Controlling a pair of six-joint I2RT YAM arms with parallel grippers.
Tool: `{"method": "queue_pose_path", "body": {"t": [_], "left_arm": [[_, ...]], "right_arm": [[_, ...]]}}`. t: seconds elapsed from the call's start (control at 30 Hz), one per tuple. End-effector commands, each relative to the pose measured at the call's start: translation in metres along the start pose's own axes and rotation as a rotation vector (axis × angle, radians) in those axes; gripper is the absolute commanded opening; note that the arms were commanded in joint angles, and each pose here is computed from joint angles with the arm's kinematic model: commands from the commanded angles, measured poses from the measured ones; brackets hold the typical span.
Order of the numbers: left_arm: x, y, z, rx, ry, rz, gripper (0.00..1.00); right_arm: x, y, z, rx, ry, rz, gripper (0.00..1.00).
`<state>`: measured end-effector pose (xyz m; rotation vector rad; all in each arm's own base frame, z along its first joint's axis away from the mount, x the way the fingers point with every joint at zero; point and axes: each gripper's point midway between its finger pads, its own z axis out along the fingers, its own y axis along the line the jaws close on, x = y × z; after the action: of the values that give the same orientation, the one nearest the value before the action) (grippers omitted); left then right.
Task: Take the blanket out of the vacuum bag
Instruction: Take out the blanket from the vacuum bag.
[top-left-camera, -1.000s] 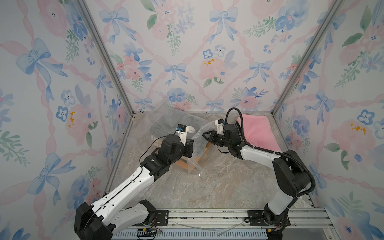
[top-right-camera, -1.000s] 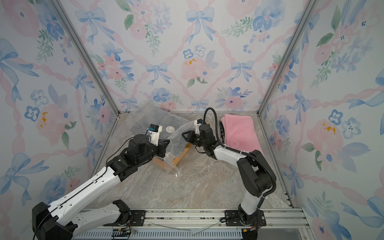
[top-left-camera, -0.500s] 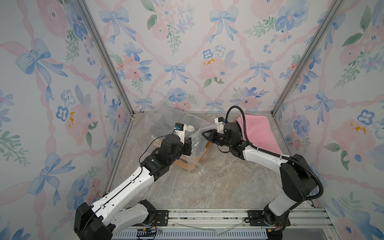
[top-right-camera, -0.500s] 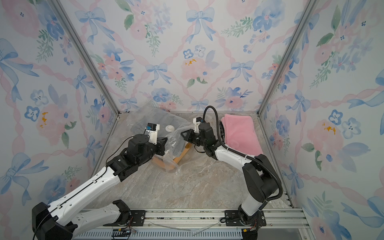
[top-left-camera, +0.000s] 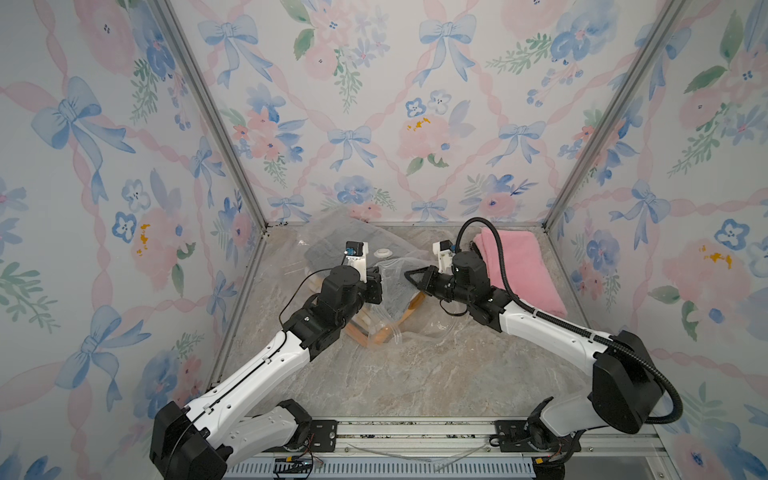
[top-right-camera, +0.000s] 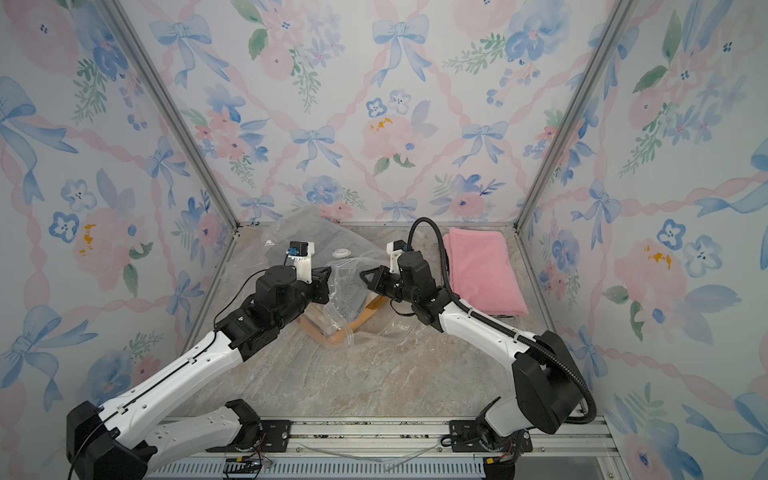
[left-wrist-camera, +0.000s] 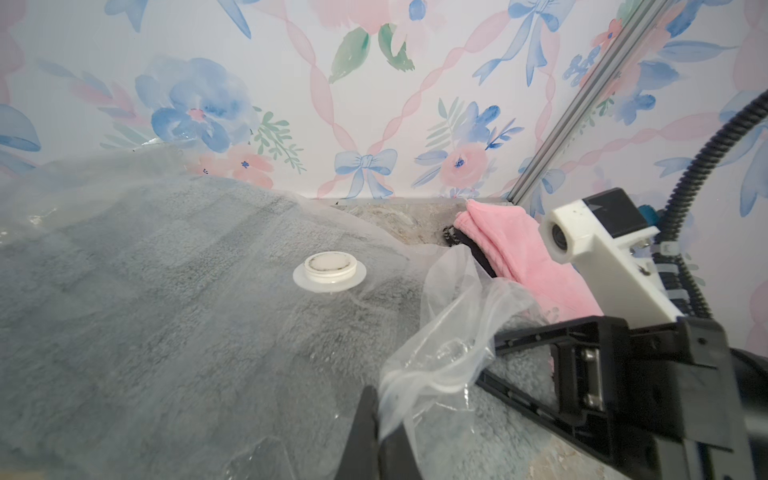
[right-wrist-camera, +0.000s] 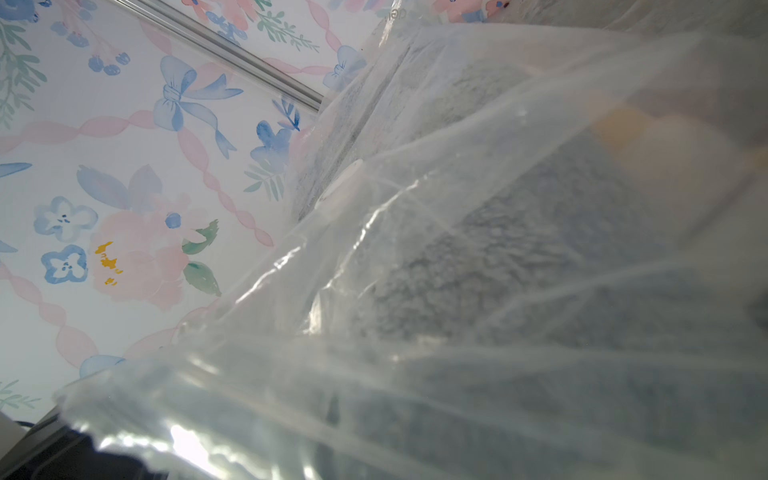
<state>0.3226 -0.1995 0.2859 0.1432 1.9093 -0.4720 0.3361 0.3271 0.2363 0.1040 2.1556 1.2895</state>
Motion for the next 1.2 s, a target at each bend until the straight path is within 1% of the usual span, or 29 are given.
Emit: {"method": "queue_pose_path", "body": {"t": [0.0,0.1,0.23,0.3,0.37,0.4,0.43,0.47,0.5,0.53,0.57,0.63,0.67,0.73,0.8,0.87,0.9,0.97,1.03,1.17], "left_arm": [[-0.016,-0.006,0.002,0.031,-0.057,-0.026,0.0],[-0.017,-0.009,0.004,0.042,-0.063,-0.03,0.0],[-0.013,-0.015,0.013,0.068,-0.05,-0.02,0.0],[-0.012,-0.015,0.014,0.066,-0.044,-0.01,0.0],[-0.012,-0.014,0.013,0.062,-0.046,0.0,0.0],[-0.012,-0.014,0.012,0.061,-0.048,0.005,0.0],[-0.012,-0.013,0.011,0.06,-0.05,0.011,0.0],[-0.011,-0.013,0.01,0.059,-0.047,0.015,0.0],[-0.01,-0.013,0.01,0.06,-0.043,0.019,0.0],[-0.01,-0.013,0.009,0.063,-0.043,0.019,0.0],[-0.009,-0.013,0.008,0.067,-0.043,0.019,0.0],[-0.006,-0.013,0.008,0.075,-0.038,0.016,0.0],[-0.005,-0.013,0.007,0.078,-0.038,0.014,0.0],[-0.003,-0.013,0.007,0.078,-0.031,0.012,0.0],[-0.002,-0.013,0.005,0.082,-0.029,0.013,0.0],[-0.001,-0.012,0.005,0.08,-0.025,0.013,0.0],[0.0,-0.012,0.005,0.078,-0.023,0.014,0.0],[0.0,-0.012,0.004,0.078,-0.023,0.014,0.0],[0.002,-0.012,0.005,0.078,-0.019,0.015,0.0],[0.003,-0.013,0.006,0.083,-0.011,0.014,0.0]], "right_arm": [[0.002,0.021,-0.01,-0.045,-0.017,-0.026,0.0],[0.012,0.013,-0.013,-0.024,-0.04,0.037,0.0],[0.018,0.008,-0.022,-0.013,-0.112,0.186,0.0],[0.024,0.006,-0.031,0.033,-0.12,0.18,0.0],[0.029,-0.001,-0.041,0.088,-0.127,0.135,0.0],[0.029,-0.012,-0.044,0.121,-0.136,0.125,0.0],[0.03,-0.022,-0.045,0.135,-0.135,0.133,0.0],[0.03,-0.027,-0.042,0.121,-0.122,0.141,0.01],[0.03,-0.033,-0.039,0.101,-0.108,0.144,0.06],[0.031,-0.038,-0.034,0.091,-0.09,0.15,0.13],[0.033,-0.041,-0.03,0.074,-0.077,0.141,0.23],[0.04,-0.046,-0.023,0.063,-0.045,0.117,0.56],[0.043,-0.05,-0.021,0.07,-0.042,0.111,0.67],[0.05,-0.059,-0.017,0.072,-0.038,0.121,0.82],[0.054,-0.066,-0.017,0.067,-0.045,0.144,0.92],[0.06,-0.073,-0.017,0.083,-0.036,0.155,0.98],[0.063,-0.075,-0.017,0.088,-0.03,0.15,1.0],[0.069,-0.077,-0.016,0.098,-0.024,0.137,0.96],[0.073,-0.076,-0.014,0.092,-0.026,0.121,0.96],[0.066,-0.066,-0.006,0.043,-0.06,0.093,0.96]]}}
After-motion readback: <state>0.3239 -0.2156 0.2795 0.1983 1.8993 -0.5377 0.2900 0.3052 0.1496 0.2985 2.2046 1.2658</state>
